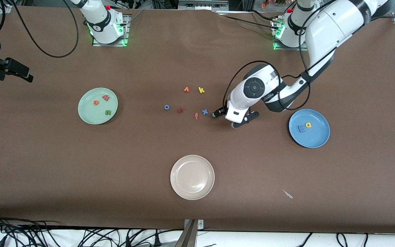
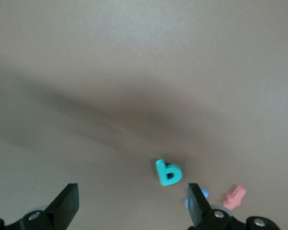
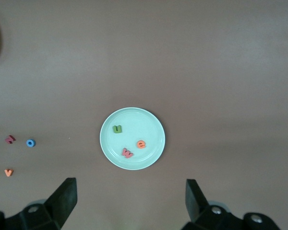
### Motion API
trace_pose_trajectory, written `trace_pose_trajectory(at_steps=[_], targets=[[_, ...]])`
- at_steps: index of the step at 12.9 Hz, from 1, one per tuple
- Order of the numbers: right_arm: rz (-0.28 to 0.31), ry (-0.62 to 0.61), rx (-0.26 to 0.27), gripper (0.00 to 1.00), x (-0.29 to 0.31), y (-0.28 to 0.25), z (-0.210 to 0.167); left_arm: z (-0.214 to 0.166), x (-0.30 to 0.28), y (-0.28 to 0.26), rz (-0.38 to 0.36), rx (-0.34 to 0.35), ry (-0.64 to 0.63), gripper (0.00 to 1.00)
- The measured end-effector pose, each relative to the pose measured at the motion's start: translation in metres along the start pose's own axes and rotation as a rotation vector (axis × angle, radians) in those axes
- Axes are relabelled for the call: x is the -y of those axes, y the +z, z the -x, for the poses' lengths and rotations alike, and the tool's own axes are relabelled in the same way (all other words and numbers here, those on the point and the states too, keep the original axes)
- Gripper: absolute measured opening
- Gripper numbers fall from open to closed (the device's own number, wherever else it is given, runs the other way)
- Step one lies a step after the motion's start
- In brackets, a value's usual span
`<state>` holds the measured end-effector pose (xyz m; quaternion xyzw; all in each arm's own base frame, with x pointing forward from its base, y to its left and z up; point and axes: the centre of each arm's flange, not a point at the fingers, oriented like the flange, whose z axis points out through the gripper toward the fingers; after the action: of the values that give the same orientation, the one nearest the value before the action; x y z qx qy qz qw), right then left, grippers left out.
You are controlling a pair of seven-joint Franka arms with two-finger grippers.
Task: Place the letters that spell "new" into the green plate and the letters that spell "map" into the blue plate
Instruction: 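Grasp the teal b with the left gripper and lift it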
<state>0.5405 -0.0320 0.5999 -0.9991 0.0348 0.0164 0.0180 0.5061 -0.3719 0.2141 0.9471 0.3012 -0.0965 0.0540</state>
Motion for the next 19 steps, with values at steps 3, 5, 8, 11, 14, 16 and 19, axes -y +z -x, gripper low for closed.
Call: trace_pose_trajectory(at_steps=[3,5,8,11,14,16,19], targets=[[-0.002,0.015,-0.013,1.00,-0.010,-0.004,0.001,0.027,-0.010,0.041,-0.009,-0.059,-0.141,1.00],[-0.002,0.003,-0.020,1.00,-0.004,-0.006,0.001,0.039,-0.016,0.053,-0.016,-0.093,-0.189,1.00],[-0.001,-0.013,-0.013,1.00,0.004,-0.002,-0.001,0.041,-0.021,0.053,-0.009,-0.106,-0.226,0.98],[0.000,-0.019,-0.010,1.00,0.007,0.000,-0.001,0.037,-0.021,0.059,-0.018,-0.134,-0.259,0.88],[0.000,-0.008,-0.008,1.00,0.001,0.000,-0.002,0.038,-0.027,0.056,-0.005,-0.146,-0.276,0.74],[0.000,-0.009,-0.006,1.00,0.001,0.001,-0.002,0.037,-0.028,0.055,-0.002,-0.148,-0.287,0.66],[0.000,-0.012,-0.005,1.00,0.003,0.002,-0.002,0.036,-0.030,0.053,0.005,-0.151,-0.294,0.50]])
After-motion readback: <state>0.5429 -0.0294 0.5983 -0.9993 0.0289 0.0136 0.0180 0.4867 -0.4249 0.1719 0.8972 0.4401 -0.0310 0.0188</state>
